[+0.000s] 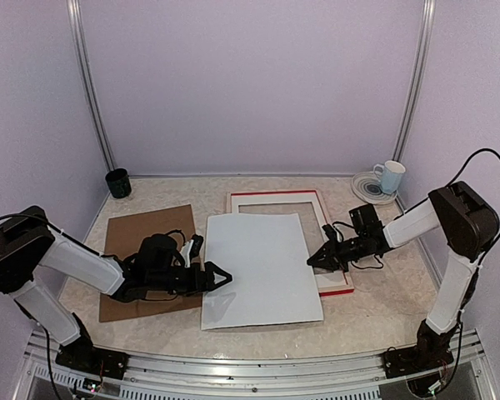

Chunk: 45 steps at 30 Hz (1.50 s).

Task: Put the photo into the frame
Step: Pick up the photo from the frame body.

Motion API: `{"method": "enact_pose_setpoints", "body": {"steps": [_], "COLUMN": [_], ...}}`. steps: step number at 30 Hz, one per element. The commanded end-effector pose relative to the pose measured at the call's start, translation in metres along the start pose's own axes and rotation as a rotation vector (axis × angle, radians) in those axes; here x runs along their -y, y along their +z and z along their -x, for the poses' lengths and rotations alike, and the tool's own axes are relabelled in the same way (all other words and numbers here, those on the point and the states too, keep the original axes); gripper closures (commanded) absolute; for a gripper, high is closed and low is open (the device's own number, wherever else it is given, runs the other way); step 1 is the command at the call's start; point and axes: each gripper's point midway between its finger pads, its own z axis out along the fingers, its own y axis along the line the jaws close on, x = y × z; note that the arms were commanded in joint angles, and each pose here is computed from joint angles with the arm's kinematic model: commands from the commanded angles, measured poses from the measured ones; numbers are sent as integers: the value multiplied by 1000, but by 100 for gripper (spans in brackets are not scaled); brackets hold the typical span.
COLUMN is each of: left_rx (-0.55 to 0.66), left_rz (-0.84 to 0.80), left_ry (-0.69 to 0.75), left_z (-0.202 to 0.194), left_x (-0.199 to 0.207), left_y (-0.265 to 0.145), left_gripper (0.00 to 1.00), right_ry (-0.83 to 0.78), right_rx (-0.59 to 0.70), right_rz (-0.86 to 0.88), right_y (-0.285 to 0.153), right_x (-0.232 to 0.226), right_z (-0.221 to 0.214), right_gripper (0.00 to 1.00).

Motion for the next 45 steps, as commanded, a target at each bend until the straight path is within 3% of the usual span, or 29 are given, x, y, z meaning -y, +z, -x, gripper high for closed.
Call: {"method": "enact_pose_setpoints", "body": {"steps": [1, 21, 31, 45], "left_rx": [11, 85, 163, 171], "left_rz": [-33, 23, 67, 76], "left_ry": [6, 38, 20, 6], "left_z": [5, 26, 44, 41], "left_x": [11, 12, -3, -11], "left_y": [4, -18, -44, -49], "left_gripper": [14, 14, 14, 14], "right_ry": [-97, -216, -246, -294], "right_rx": [43, 122, 112, 105], "right_rz": [45, -172, -240, -322], "right_y": [-7, -25, -22, -22], "right_x": [-21, -27, -22, -15], "right_z": [4, 43, 61, 77], "right_gripper": [98, 100, 100, 100]}}
